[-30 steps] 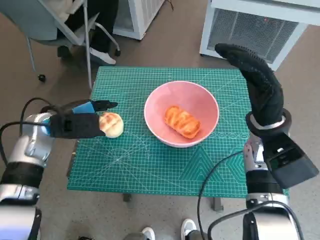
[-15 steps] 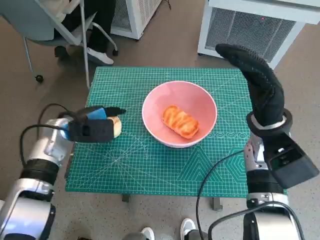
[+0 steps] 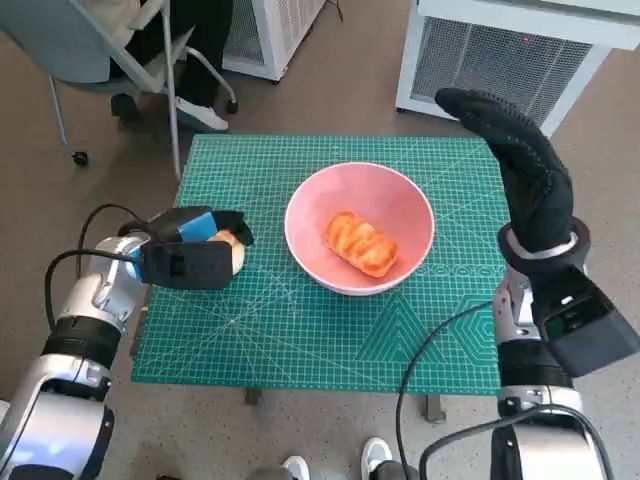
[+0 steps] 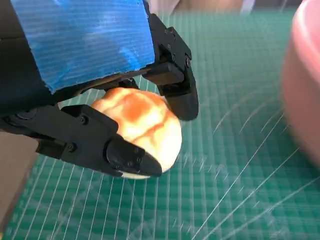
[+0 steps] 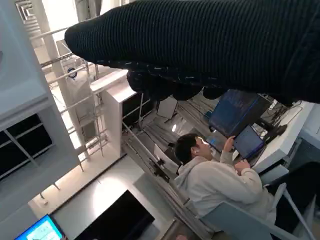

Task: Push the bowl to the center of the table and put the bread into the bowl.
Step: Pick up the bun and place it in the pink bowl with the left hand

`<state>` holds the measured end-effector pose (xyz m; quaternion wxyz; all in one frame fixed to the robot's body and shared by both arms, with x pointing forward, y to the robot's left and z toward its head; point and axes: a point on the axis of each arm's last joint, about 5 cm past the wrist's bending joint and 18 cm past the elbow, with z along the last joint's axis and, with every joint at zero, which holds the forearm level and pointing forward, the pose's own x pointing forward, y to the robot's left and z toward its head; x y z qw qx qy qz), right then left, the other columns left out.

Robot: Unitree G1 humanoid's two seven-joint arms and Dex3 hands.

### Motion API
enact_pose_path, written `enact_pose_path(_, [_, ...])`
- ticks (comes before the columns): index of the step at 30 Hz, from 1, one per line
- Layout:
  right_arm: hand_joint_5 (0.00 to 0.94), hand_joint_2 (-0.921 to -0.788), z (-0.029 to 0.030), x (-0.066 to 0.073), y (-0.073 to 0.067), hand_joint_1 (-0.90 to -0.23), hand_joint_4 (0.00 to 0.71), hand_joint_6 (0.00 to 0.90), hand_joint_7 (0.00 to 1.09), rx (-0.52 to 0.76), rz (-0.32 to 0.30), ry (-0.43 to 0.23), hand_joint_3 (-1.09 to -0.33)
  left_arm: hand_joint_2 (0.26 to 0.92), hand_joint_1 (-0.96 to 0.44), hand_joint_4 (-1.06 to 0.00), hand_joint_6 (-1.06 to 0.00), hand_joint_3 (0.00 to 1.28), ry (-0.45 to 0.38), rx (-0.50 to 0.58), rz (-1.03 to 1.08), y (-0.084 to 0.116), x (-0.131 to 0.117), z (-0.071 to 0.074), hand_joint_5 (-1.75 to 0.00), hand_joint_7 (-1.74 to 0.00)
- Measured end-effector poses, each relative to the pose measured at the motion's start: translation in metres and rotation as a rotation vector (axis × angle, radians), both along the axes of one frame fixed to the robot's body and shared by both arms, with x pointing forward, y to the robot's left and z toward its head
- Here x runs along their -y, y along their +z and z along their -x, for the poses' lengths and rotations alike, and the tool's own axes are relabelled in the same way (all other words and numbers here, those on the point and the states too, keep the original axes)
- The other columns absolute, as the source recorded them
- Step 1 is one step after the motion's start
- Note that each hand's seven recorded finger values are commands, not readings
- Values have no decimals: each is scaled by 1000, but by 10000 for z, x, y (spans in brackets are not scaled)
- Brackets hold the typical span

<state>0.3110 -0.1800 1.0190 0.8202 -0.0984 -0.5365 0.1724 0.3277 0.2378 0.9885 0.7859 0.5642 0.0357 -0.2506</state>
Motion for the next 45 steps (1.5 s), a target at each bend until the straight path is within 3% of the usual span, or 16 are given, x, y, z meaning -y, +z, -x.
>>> enact_pose_path(12, [1,-921,5,3,14,-563,277,231,248,6,-10,-5,-756,920,1,-719,-599,66,-116,438,218,743,99,104,-1099,-1225])
enact_pose_path(17, [1,-921,6,13,15,-558,277,232,250,7,-17,-11,-757,920,1,-731,-616,53,-168,603,292,885,266,146,-1081,-1213])
enact_pose_path(22, [1,-921,5,8,14,-553,278,237,253,6,-19,-10,-760,920,1,-740,-636,41,-244,699,363,913,527,150,-1067,-1196])
enact_pose_path(32, [2,-921,6,3,18,-551,280,241,256,5,-27,-14,-760,920,1,-706,-607,68,-389,583,388,833,966,87,-1102,-1225])
enact_pose_path(33, [2,-921,7,3,19,-555,280,241,256,5,-26,-14,-759,921,-68,-651,-579,105,-398,560,383,820,995,77,-1011,-1268])
enact_pose_path(34, [2,-921,8,3,19,-561,280,241,257,4,-27,-15,-757,921,-168,-608,-533,165,-407,535,375,809,1026,66,-806,-1338])
enact_pose_path(35, [2,-921,8,3,19,-567,281,241,257,4,-27,-15,-755,907,-161,-557,-456,154,-411,509,366,798,1047,54,-596,-1059])
enact_pose_path(37, [1,-921,12,3,21,-574,281,241,257,5,-27,-16,-753,915,-187,-516,-441,104,-420,440,336,766,1088,21,-268,-576])
enact_pose_path(41, [1,-921,22,6,32,-575,280,241,258,10,-27,-15,-752,920,-308,-380,-384,91,-417,313,283,681,1108,-38,-71,-265])
enact_pose_path(45, [1,-921,37,13,37,-566,280,239,259,14,-25,-14,-750,921,-359,-290,-348,88,-406,170,229,597,1088,-89,-15,-160])
